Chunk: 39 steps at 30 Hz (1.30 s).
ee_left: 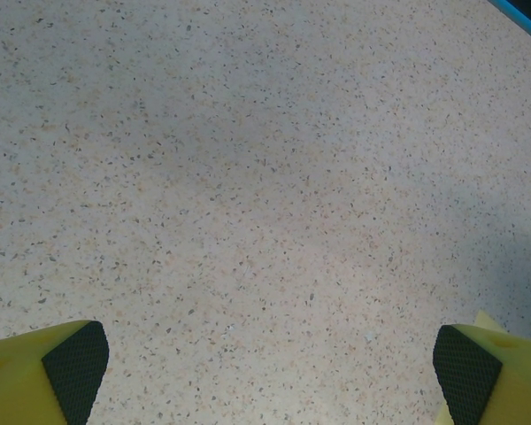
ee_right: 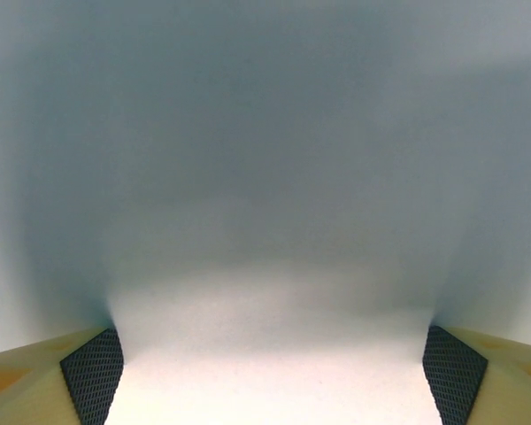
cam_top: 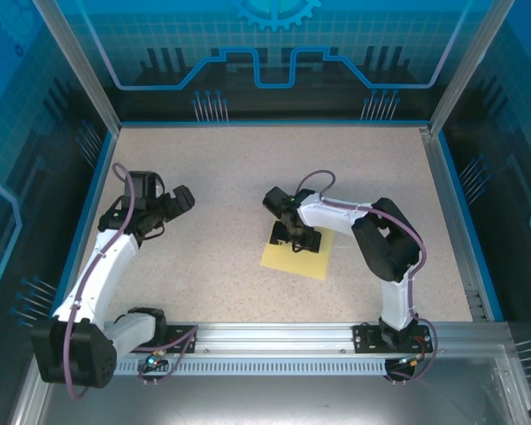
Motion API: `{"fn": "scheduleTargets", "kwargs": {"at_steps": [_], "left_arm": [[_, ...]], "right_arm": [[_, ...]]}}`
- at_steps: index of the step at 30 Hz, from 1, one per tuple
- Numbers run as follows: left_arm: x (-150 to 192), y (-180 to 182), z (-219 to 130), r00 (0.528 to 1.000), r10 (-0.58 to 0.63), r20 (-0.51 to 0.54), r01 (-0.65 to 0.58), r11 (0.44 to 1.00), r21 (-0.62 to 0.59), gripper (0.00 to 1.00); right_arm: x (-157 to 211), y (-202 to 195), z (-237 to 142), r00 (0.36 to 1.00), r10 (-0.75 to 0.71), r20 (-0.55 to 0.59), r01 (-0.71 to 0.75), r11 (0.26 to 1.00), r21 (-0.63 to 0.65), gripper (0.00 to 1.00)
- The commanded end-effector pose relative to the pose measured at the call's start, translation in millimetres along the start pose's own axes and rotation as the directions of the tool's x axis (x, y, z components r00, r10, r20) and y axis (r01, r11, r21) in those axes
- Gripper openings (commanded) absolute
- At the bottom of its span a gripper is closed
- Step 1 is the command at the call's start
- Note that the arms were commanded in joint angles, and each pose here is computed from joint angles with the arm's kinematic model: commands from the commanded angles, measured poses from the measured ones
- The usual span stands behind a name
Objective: Fold a paper plane with a square sheet of paper (pick it up from the middle)
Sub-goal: Fold the square sheet of paper in half at the center of the table.
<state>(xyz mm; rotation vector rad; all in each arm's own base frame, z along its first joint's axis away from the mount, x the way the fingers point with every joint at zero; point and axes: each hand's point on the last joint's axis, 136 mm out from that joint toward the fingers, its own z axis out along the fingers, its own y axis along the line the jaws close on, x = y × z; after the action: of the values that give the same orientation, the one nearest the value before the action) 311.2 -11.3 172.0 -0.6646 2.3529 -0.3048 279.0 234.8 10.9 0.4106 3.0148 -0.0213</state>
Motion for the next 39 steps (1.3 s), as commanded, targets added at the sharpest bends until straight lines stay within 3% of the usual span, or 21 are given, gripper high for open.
{"fn": "scheduleTargets", "kwargs": {"at_steps": [1, 26, 32, 39], "left_arm": [[-0.6, -1.1, -0.1, 1.0, 0.012, -0.01, -0.012, 1.0, 0.012, 0.99], [-0.1, -0.8, -0.8, 1.0, 0.011, -0.013, -0.01, 1.0, 0.01, 0.98], [2.0, -1.8, -0.2, 1.0, 0.004, -0.022, -0.003, 1.0, 0.018, 0.98], [17.0, -17.0, 7.2, 0.995, -0.033, -0.098, 0.044, 0.993, 0.113, 0.98]], "right_arm": [[17.9, -15.3, 34.1, 0.996, 0.009, -0.086, -0.004, 0.998, 0.06, 0.9], [15.0, -22.0, 34.2, 0.998, -0.005, -0.066, 0.01, 0.997, 0.072, 0.83], [-0.3, -8.4, 10.7, 0.999, -0.053, -0.008, 0.053, 0.999, 0.004, 0.71], [-19.1, 23.8, -35.2, 0.986, -0.125, 0.109, 0.145, 0.971, -0.193, 0.43]]}}
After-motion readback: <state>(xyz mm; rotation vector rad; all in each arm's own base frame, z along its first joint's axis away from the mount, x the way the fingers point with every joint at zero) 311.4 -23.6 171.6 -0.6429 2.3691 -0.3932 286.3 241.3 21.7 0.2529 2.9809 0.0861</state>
